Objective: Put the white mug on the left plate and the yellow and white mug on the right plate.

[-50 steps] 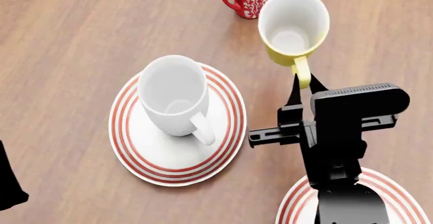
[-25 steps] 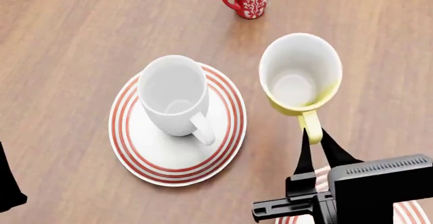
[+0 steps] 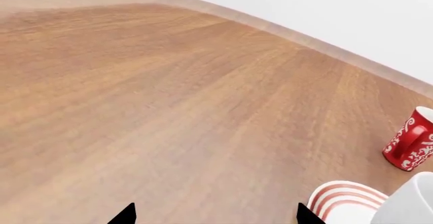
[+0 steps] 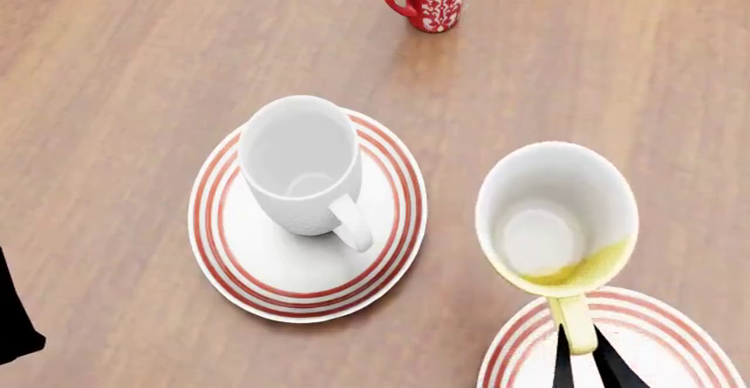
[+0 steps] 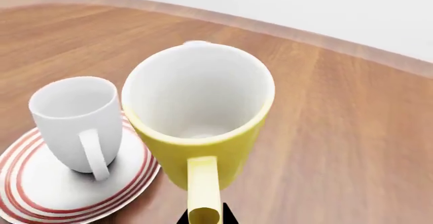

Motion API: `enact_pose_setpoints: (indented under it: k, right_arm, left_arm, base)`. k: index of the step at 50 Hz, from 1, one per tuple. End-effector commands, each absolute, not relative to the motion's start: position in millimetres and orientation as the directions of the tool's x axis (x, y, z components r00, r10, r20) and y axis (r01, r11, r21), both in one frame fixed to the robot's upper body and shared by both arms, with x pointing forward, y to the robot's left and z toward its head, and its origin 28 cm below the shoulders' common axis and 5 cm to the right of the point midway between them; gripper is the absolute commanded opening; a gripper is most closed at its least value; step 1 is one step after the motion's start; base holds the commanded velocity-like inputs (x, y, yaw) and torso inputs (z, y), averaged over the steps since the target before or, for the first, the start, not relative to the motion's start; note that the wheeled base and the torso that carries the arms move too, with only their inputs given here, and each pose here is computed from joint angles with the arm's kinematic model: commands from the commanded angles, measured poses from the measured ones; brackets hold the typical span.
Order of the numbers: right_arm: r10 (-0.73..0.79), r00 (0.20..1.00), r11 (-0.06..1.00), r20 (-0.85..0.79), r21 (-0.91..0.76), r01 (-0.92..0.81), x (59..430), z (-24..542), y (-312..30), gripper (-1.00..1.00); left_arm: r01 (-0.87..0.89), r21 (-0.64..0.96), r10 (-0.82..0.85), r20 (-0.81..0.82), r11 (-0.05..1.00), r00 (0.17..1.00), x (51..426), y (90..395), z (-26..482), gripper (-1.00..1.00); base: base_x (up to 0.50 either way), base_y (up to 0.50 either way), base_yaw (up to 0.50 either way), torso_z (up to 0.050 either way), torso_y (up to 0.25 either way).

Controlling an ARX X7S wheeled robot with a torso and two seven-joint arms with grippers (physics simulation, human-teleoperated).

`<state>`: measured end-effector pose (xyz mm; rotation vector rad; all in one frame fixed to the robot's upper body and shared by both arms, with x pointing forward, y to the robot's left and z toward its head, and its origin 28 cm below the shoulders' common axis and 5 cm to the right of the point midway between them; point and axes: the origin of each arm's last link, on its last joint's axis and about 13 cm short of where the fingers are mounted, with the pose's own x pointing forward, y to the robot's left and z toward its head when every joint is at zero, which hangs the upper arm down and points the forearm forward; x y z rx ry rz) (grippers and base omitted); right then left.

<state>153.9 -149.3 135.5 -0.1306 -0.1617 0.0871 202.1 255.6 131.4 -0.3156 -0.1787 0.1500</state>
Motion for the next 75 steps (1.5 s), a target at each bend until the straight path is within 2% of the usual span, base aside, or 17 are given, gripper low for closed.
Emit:
enact_pose_setpoints:
  k: [1, 18, 58, 75]
  right_arm:
    - [0.089, 0.984, 0.988, 0.155, -0.139, -0.067, 129.4, 131.9, -148.4, -1.0]
    - [0.08, 0.989, 0.992, 0.124, -0.106, -0.067, 111.7, 108.6, -151.8, -1.0]
    - [-0.045, 0.996, 0.999, 0.073, -0.014, 0.047, 74.1, 60.7, -173.1, -1.0]
    - [-0.041, 0.998, 0.999, 0.056, 0.015, 0.041, 86.6, 48.5, -173.5, -1.0]
  left_arm:
    - [-0.121, -0.32, 0.176, 0.149, 0.94, 0.973, 202.2, 256.0, 131.6, 1.0]
    - [-0.123, -0.317, 0.177, 0.148, 0.94, 0.973, 202.8, 256.0, 131.0, 1.0]
    - [-0.122, -0.316, 0.175, 0.144, 0.941, 0.974, 201.9, 256.8, 131.4, 1.0]
    - [-0.124, -0.316, 0.176, 0.144, 0.941, 0.974, 202.1, 257.4, 131.3, 1.0]
  base:
    - [0.0, 0.0, 0.0, 0.0, 0.0]
    - [0.0, 0.0, 0.0, 0.0, 0.001]
    - [0.0, 0.0, 0.0, 0.0, 0.0]
    - [0.0, 0.0, 0.0, 0.0, 0.0]
